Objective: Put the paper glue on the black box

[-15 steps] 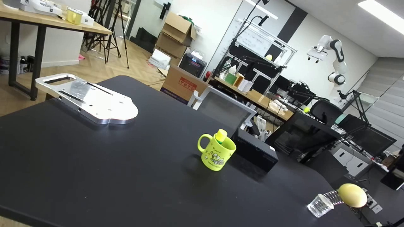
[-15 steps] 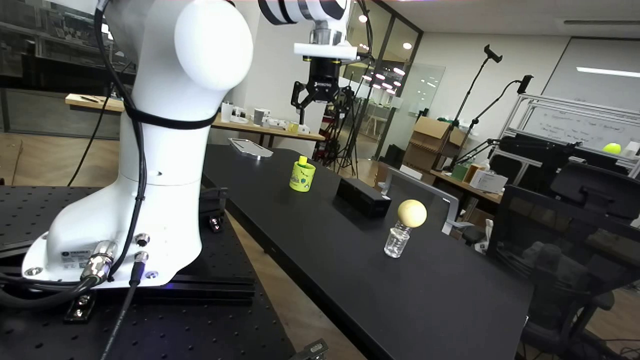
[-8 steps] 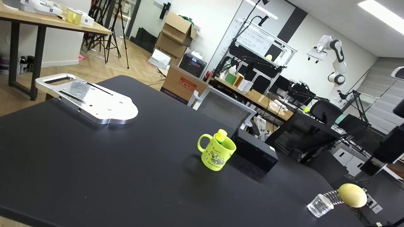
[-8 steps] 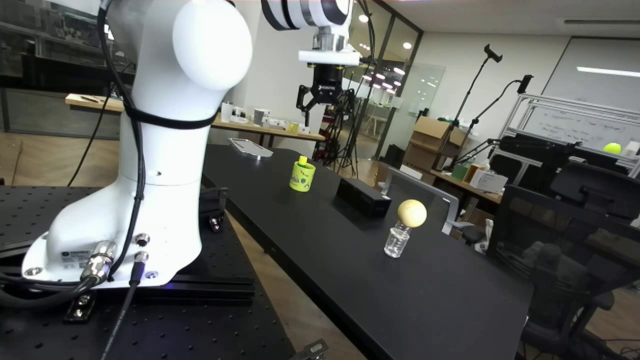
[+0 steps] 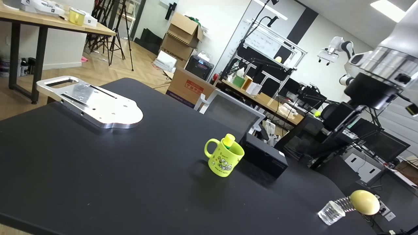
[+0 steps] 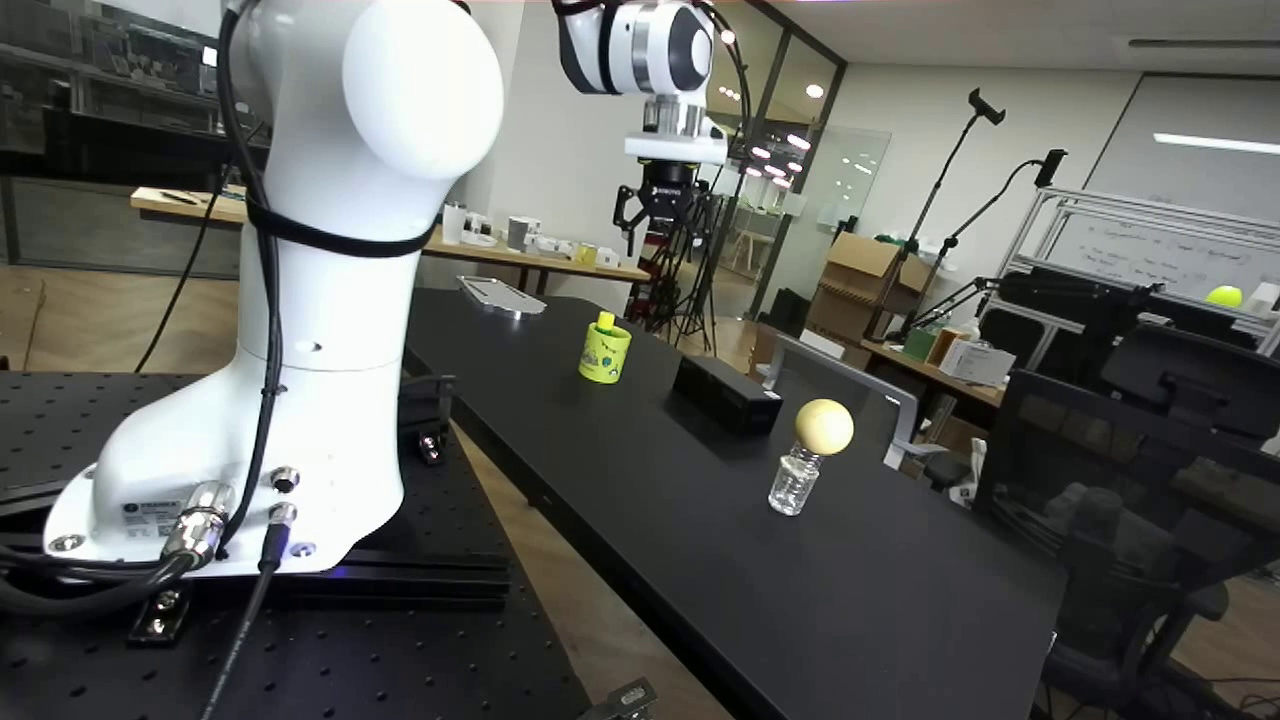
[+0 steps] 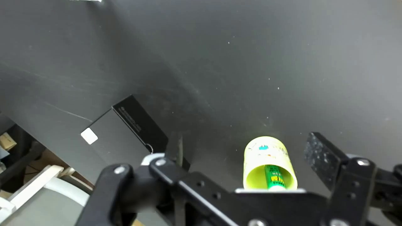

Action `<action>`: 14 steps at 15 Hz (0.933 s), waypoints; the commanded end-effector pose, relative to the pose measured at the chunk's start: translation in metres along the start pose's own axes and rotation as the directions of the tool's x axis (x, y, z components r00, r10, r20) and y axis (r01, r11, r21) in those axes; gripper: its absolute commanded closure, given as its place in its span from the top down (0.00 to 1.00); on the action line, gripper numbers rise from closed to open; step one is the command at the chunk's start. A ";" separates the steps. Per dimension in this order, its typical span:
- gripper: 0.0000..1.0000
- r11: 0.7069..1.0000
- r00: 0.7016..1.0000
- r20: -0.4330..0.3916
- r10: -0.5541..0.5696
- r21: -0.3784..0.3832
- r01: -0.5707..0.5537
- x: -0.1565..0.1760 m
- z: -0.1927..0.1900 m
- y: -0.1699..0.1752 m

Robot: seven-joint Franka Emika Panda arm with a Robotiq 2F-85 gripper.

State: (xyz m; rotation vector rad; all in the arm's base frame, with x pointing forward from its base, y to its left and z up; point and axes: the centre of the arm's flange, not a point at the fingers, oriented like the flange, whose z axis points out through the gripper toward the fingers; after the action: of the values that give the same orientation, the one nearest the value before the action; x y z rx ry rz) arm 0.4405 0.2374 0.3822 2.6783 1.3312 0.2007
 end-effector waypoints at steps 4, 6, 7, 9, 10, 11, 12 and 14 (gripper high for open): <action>1.00 0.999 1.000 0.017 -0.018 0.039 0.017 0.103 0.013 -0.025; 1.00 0.998 0.999 0.026 -0.023 0.067 0.021 0.118 0.017 -0.034; 1.00 0.996 0.999 0.031 -0.024 0.081 0.022 0.122 0.019 -0.037; 1.00 0.994 0.998 0.057 -0.031 0.111 0.024 0.125 0.021 -0.039; 1.00 0.995 0.998 0.030 -0.052 0.092 0.050 0.108 0.025 -0.042; 1.00 0.994 0.998 0.032 -0.056 0.096 0.053 0.111 0.027 -0.042; 1.00 0.994 0.998 0.033 -0.057 0.098 0.054 0.111 0.029 -0.043; 1.00 0.994 0.998 0.034 -0.058 0.098 0.054 0.110 0.030 -0.043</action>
State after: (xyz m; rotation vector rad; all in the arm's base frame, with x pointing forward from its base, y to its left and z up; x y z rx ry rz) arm 0.4790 0.3490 0.3508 2.7049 1.4385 0.0811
